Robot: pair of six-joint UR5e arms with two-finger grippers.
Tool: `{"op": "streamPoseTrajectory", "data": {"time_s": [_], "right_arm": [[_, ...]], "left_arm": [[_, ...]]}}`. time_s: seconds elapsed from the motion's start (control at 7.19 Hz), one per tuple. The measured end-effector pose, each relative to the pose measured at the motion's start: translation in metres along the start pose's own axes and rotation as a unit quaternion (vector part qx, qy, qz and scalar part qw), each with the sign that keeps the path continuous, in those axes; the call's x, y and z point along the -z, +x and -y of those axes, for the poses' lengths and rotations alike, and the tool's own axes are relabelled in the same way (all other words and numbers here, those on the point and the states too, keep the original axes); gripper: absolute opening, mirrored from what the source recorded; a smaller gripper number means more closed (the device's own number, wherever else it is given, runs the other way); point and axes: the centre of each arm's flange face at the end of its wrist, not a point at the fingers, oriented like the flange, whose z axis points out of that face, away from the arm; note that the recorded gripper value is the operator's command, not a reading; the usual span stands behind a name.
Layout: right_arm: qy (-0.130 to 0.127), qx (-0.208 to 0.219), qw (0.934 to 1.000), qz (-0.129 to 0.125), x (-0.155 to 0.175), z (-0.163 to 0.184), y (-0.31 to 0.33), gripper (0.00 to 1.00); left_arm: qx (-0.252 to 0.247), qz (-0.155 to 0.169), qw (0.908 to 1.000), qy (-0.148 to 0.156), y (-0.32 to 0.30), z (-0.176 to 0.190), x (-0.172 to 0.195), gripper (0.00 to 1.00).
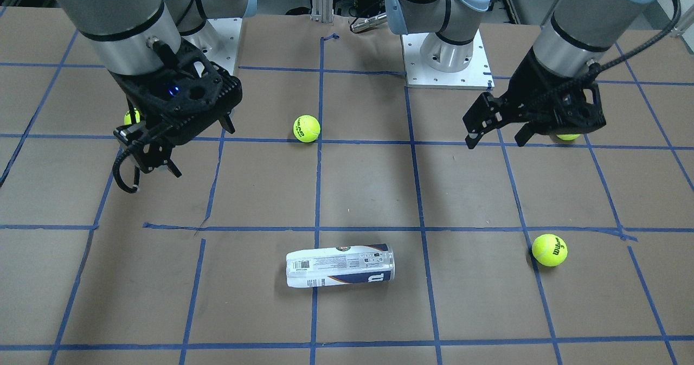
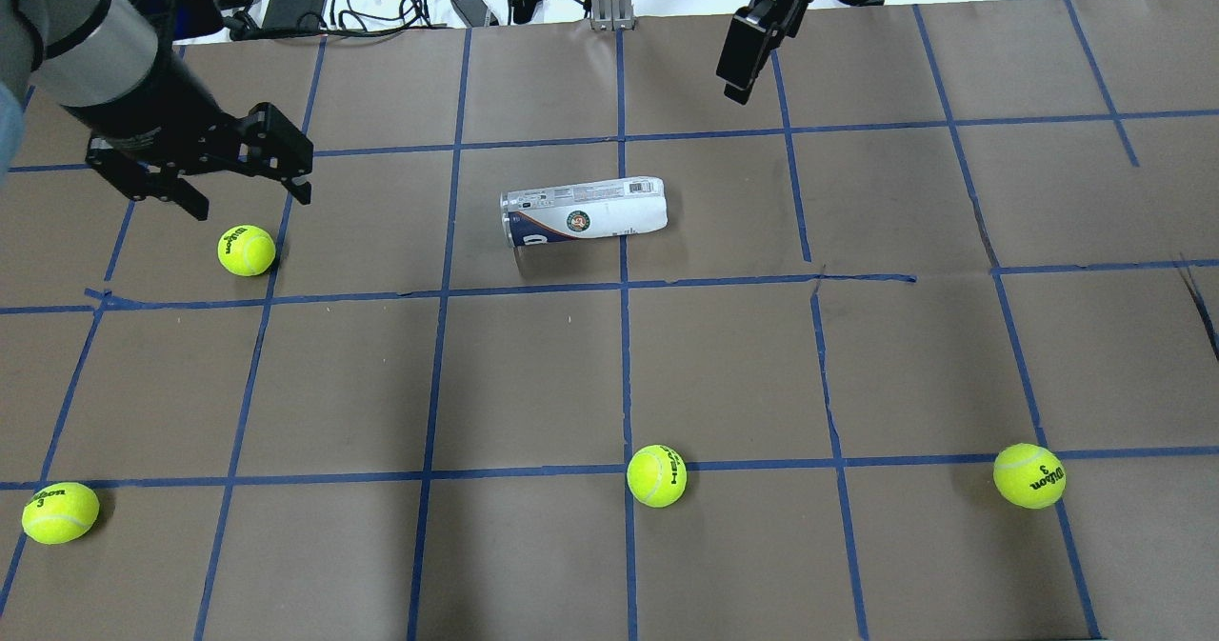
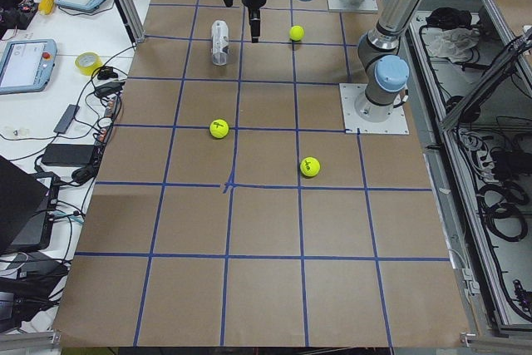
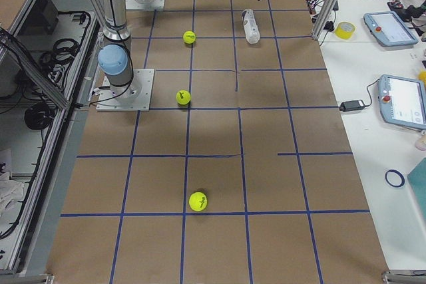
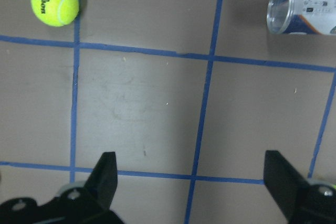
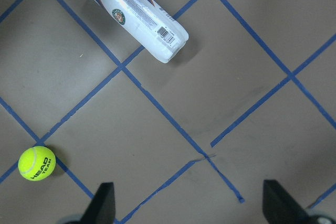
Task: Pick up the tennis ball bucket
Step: 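Move the left gripper toward the can's closed end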
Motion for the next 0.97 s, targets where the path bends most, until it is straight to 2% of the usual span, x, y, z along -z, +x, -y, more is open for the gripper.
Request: {"op": "streamPoseTrajectory", "data": {"time_s": [0.14, 0.28, 0.42, 0.56, 0.83, 0.97], "right_arm": [[-0.006, -0.037, 0.9993, 0.002, 0.008, -0.012, -0.002, 1.0], [-0.006, -0.076, 0.9971, 0.0, 0.017, -0.024, 0.002, 1.0], [-0.002, -0.125, 0.9921, -0.004, 0.026, -0.036, 0.009, 1.0], [0.003, -0.185, 0.9828, -0.008, 0.034, -0.044, 0.012, 1.0], [0.011, -0.301, 0.9536, -0.01, 0.041, -0.05, 0.012, 1.0], [0.011, -0.327, 0.9449, -0.012, 0.045, -0.053, 0.009, 1.0]], "left_arm": [[0.024, -0.061, 0.9979, 0.0, 0.009, 0.019, -0.023, 0.99], [0.038, -0.103, 0.9939, 0.011, 0.013, 0.041, -0.05, 1.0], [0.043, -0.128, 0.9905, 0.023, 0.014, 0.061, -0.082, 1.0], [0.039, -0.146, 0.988, 0.029, 0.016, 0.076, -0.114, 1.0], [0.015, -0.165, 0.9853, 0.04, 0.026, 0.094, -0.171, 1.0], [0.002, -0.169, 0.9846, 0.044, 0.034, 0.097, -0.193, 1.0]]}}
